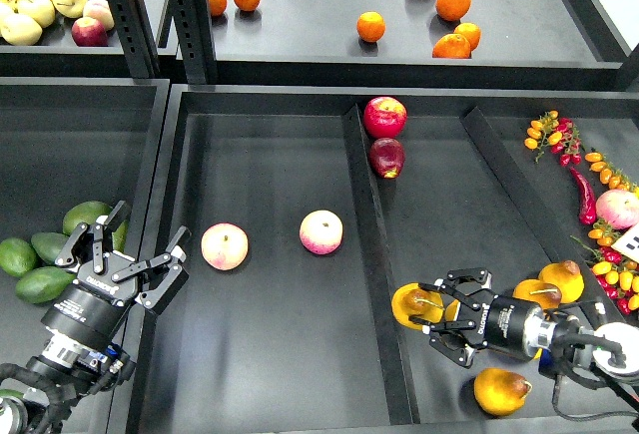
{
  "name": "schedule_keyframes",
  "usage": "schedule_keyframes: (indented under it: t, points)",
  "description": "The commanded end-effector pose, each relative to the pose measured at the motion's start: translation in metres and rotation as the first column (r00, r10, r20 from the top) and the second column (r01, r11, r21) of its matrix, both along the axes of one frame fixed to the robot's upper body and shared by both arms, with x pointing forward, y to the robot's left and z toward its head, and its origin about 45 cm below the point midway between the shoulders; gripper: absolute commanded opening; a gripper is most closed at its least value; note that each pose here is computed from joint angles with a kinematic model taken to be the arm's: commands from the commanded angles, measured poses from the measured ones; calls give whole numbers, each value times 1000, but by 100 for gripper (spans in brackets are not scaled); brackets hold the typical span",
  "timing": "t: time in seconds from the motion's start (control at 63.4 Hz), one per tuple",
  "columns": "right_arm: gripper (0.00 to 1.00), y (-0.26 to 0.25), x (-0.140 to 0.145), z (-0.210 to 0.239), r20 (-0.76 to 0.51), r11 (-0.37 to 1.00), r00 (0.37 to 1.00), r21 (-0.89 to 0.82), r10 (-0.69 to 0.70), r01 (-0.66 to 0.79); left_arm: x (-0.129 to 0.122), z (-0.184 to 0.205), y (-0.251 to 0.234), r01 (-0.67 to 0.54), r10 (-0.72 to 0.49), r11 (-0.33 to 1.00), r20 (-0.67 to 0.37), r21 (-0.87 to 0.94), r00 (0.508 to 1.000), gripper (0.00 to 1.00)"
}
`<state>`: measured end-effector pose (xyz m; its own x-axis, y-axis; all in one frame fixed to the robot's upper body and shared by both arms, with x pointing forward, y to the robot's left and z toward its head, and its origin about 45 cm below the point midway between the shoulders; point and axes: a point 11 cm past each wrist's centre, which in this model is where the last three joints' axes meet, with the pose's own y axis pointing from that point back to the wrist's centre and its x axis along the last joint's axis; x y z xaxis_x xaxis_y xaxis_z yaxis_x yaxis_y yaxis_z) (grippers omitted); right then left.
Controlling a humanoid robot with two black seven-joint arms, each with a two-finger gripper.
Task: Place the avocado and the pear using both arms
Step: 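Carry the pear into the bin of orange and yellow fruits, then set the pear down among the orange fruits and open the right gripper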
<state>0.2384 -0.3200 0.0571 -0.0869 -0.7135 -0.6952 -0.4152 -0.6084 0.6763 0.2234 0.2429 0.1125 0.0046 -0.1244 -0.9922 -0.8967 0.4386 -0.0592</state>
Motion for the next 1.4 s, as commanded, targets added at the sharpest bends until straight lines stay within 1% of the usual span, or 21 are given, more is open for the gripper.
schedule_keyframes:
  t: [0.0, 0.252, 0.599, 0.725, 0.773, 0.852, 1.199, 1.388]
  points:
    - [20, -7, -14, -9, -31, 1000, 1000, -13, -6, 5, 0, -1, 0, 1, -1, 1000, -1, 0, 1000, 99]
    - [22, -18, -31, -21, -75, 999, 997, -39, -22, 19, -1, -1, -1, 5, -5, 1000, -4, -1, 1000, 99]
    - [28, -29, -40, -32, -102, 997, 994, -78, -35, 27, -2, -2, -2, 7, -7, 1000, -8, 0, 1000, 99]
    - [36, -30, -41, -34, -107, 996, 993, -81, -41, 32, -3, -2, -3, 9, -9, 1000, -9, -3, 1000, 99]
    - [41, -31, -40, -34, -108, 996, 993, -85, -44, 35, -3, -3, -3, 10, -10, 1000, -10, -1, 1000, 99]
    - [46, -33, -41, -35, -109, 995, 993, -89, -47, 38, -3, -2, -3, 10, -10, 1000, -9, -2, 1000, 99]
    - [57, -33, -39, -34, -107, 995, 993, -90, -51, 41, -3, -2, -3, 10, -10, 1000, -9, -2, 1000, 99]
    - [71, -32, -36, -32, -98, 995, 994, -84, -53, 45, -3, -2, -4, 10, -10, 1000, -7, -2, 1000, 99]
